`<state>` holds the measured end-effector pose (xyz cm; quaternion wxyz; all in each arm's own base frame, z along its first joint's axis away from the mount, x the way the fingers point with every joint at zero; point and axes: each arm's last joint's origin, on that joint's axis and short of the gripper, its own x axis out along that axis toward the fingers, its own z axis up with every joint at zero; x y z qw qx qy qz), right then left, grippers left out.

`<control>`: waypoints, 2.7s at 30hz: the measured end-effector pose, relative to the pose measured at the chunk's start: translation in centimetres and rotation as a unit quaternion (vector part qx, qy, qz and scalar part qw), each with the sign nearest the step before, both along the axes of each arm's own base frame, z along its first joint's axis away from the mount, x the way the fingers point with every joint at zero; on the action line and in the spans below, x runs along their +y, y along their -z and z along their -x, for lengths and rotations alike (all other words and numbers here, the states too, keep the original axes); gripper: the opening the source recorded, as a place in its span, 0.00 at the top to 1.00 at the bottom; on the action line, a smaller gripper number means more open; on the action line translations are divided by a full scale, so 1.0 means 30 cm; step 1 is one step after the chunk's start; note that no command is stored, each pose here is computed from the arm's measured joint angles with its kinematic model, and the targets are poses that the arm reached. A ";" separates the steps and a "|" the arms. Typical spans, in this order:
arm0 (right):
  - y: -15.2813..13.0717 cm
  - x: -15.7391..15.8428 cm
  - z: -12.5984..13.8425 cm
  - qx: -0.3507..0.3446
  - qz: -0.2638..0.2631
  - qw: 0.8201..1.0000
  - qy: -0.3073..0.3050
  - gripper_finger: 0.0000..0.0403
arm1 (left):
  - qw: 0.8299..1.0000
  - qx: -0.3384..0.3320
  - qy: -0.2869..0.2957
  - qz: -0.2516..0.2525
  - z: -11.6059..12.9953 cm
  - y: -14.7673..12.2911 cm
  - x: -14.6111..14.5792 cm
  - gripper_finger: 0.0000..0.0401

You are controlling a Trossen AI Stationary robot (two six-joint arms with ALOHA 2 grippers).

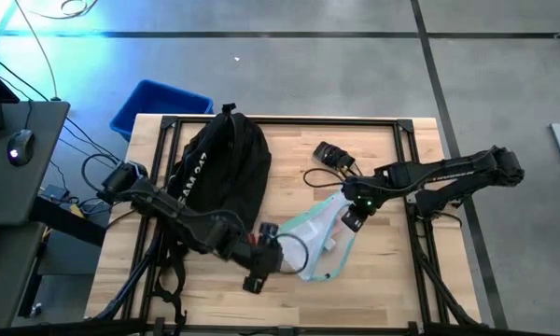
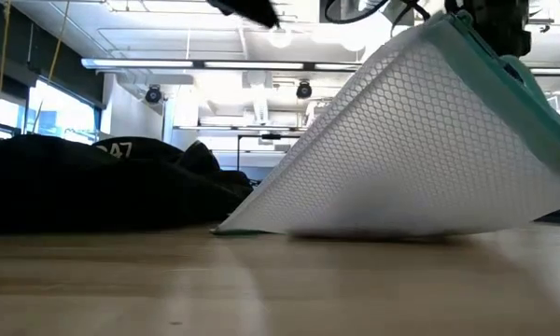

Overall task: Unpack backpack
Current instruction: Close the zip bag

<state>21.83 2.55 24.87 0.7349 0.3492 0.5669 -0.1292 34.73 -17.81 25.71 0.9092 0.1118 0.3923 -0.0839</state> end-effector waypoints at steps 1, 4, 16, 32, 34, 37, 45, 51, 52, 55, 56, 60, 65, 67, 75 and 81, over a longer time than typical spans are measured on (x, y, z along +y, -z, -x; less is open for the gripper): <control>-0.001 -0.001 -0.003 -0.004 -0.004 1.000 0.000 1.00 | 1.000 -0.027 0.003 0.000 -0.003 0.016 -0.019 0.52; -0.004 0.000 -0.008 -0.013 -0.010 1.000 -0.001 1.00 | 0.996 -0.081 0.001 -0.024 -0.009 0.076 -0.065 0.50; -0.004 0.000 -0.009 -0.009 -0.033 0.999 0.005 1.00 | 0.991 -0.092 -0.041 -0.085 -0.079 0.303 -0.120 0.46; -0.003 0.001 -0.008 0.000 -0.041 0.999 0.029 1.00 | 0.974 -0.207 -0.089 -0.032 -0.176 0.294 -0.100 0.75; -0.002 0.006 -0.005 0.002 -0.033 0.999 0.020 1.00 | 0.972 -0.211 -0.094 -0.031 -0.179 0.262 -0.100 0.89; 0.000 0.019 0.001 0.001 -0.008 1.000 -0.003 1.00 | 0.972 -0.210 -0.104 -0.026 -0.172 0.179 -0.109 0.97; -0.005 0.032 -0.015 -0.042 0.065 0.996 -0.036 0.90 | 0.970 -0.138 -0.191 -0.056 -0.062 0.078 -0.083 1.00; -0.067 0.029 -0.040 -0.121 0.067 0.983 -0.124 0.67 | 0.967 -0.115 -0.226 -0.036 -0.034 0.069 -0.065 1.00; -0.093 0.037 -0.043 -0.136 0.069 0.978 -0.140 0.64 | 0.966 -0.114 -0.231 -0.033 -0.035 0.070 -0.061 1.00; -0.165 0.071 -0.038 -0.169 0.078 0.963 -0.196 0.59 | 0.962 -0.112 -0.246 -0.026 -0.037 0.072 -0.050 1.00; -0.187 0.086 -0.037 -0.180 0.082 0.956 -0.215 0.58 | 0.961 -0.111 -0.251 -0.025 -0.038 0.072 -0.045 1.00; -0.235 0.177 -0.031 -0.232 0.070 0.934 -0.263 0.57 | 0.958 -0.113 -0.262 -0.027 -0.051 0.072 -0.020 1.00; -0.200 0.299 -0.043 -0.293 0.040 0.924 -0.242 0.57 | 0.957 -0.115 -0.262 -0.035 -0.064 0.070 -0.001 1.00; -0.156 0.326 -0.056 -0.307 0.046 0.926 -0.214 0.57 | 0.959 -0.114 -0.256 -0.040 -0.064 0.069 -0.001 1.00; -0.020 0.309 -0.123 -0.329 0.048 0.925 -0.184 0.57 | 0.970 -0.130 -0.198 -0.058 -0.054 0.047 -0.048 1.00; 0.045 0.315 -0.197 -0.355 0.011 0.901 -0.251 0.57 | 0.970 -0.136 -0.190 -0.060 -0.055 0.043 -0.054 1.00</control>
